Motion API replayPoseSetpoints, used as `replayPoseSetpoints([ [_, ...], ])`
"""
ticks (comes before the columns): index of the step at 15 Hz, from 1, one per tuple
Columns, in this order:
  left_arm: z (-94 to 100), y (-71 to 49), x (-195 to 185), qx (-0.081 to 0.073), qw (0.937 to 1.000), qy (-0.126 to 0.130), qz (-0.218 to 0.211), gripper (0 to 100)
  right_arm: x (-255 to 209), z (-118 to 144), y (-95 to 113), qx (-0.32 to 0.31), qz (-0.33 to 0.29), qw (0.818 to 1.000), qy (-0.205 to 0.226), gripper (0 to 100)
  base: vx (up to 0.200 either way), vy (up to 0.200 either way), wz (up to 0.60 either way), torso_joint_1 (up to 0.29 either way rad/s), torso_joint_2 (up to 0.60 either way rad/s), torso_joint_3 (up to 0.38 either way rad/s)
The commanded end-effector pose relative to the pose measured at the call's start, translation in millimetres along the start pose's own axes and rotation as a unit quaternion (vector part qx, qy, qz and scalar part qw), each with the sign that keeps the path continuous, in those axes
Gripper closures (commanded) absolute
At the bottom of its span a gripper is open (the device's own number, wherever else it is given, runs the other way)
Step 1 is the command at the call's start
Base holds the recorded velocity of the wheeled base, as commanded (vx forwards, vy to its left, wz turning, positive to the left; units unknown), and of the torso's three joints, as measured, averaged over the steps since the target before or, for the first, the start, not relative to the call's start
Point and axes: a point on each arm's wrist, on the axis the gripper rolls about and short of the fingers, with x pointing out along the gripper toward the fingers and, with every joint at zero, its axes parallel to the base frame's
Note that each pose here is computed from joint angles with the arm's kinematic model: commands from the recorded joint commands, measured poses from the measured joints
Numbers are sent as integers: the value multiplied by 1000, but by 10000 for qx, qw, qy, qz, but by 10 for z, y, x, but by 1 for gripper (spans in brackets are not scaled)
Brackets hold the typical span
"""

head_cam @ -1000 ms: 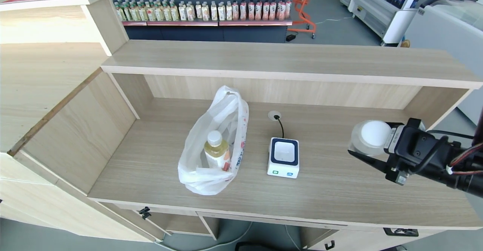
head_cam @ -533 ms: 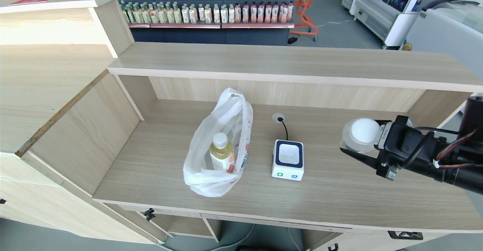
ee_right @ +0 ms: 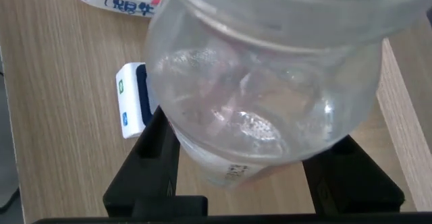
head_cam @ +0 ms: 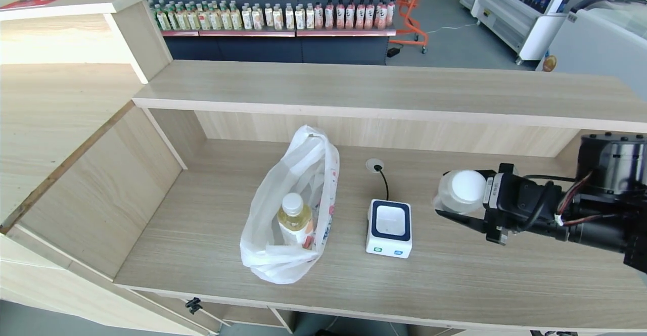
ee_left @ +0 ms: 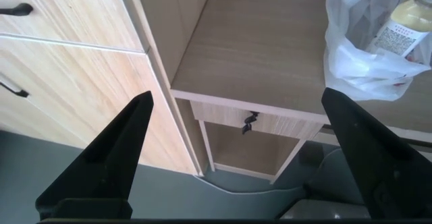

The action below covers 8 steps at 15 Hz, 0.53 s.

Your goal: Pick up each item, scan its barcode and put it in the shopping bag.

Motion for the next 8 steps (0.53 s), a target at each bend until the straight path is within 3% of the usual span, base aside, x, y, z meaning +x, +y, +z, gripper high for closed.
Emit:
replayPoseSetpoints([
  [1,0,0,0,0,10000,-1,1,0,51,-61,65,-29,204,9998,-49,100,0,0,0,0,0,0],
  [8,0,0,1,1,10000,6,1,0,206,-305,237,-684,822,9931,-478,100,0,0,0,0,0,0],
])
